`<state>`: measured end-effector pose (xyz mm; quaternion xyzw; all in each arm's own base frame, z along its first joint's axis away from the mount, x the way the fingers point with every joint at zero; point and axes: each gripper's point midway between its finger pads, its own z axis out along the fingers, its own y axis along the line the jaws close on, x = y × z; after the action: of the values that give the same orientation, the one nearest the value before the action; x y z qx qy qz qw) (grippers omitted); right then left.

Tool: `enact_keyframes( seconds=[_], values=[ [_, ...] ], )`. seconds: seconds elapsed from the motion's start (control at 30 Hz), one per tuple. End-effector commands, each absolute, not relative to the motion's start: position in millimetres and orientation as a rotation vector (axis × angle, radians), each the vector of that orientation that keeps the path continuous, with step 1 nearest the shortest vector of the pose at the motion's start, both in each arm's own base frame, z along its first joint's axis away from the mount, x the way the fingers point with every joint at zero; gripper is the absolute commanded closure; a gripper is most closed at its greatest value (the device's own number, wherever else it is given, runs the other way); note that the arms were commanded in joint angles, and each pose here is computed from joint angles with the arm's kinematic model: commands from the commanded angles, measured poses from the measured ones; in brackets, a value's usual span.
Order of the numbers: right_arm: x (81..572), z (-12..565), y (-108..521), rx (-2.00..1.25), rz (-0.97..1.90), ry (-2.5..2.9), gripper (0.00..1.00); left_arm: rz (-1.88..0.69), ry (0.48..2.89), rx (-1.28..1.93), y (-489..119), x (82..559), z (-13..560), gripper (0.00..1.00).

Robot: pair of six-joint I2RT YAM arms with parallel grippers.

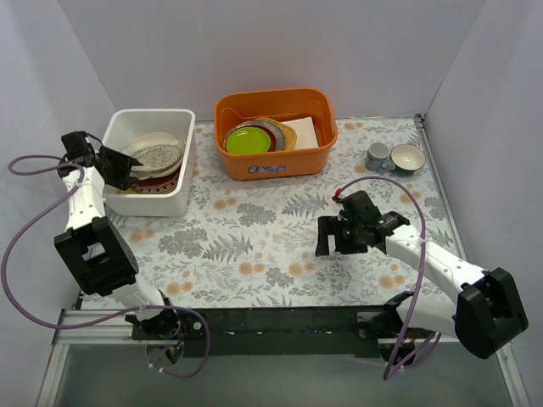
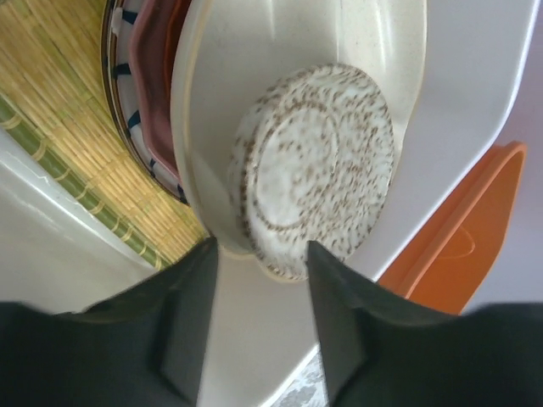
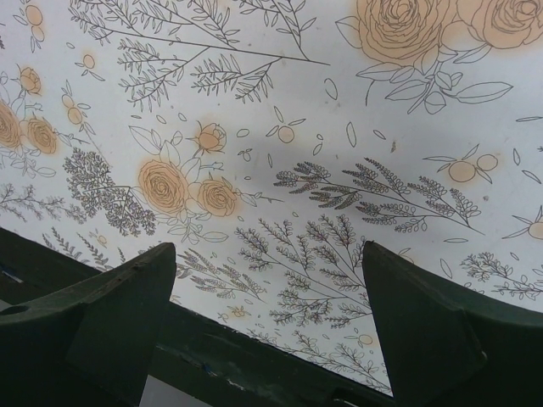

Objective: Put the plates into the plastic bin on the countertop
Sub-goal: Place the plate in the plastic bin, then reset both arms

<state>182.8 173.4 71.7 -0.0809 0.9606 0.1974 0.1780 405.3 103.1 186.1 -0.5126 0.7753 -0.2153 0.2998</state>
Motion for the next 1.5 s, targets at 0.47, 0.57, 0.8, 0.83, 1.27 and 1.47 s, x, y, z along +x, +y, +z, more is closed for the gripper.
enact_keyframes(
  seconds=[0.47,0.57,0.8,0.83,1.27,1.47],
  values=[
    [185.7,78.7,177.1,-0.231,0.595,2.685,0.02,-0.687,2.056,-1.060,44.2,372.1,241.7,0.02],
    [185.6,78.8,177.3,-0.234,0.595,2.686,0.02,-0.669,2.087,-0.925,26.6,372.0,257.8,0.02],
    [188.3,84.0,179.0,-0.234,0.599,2.679,0.02,-0.745,2.194,-0.623,-39.6,370.5,285.4,0.02],
    [189.7,85.7,179.8,-0.234,0.601,2.674,0.02,-0.745,2.203,-0.587,-46.0,370.5,290.6,0.02],
    [194.1,83.2,174.7,-0.226,0.541,2.688,0.02,-0.461,2.551,-0.289,-139.7,310.8,227.6,0.02],
    [189.9,63.0,152.0,-0.180,0.377,2.759,0.02,-0.407,2.648,-0.182,-176.6,277.3,199.3,0.02]
  ],
)
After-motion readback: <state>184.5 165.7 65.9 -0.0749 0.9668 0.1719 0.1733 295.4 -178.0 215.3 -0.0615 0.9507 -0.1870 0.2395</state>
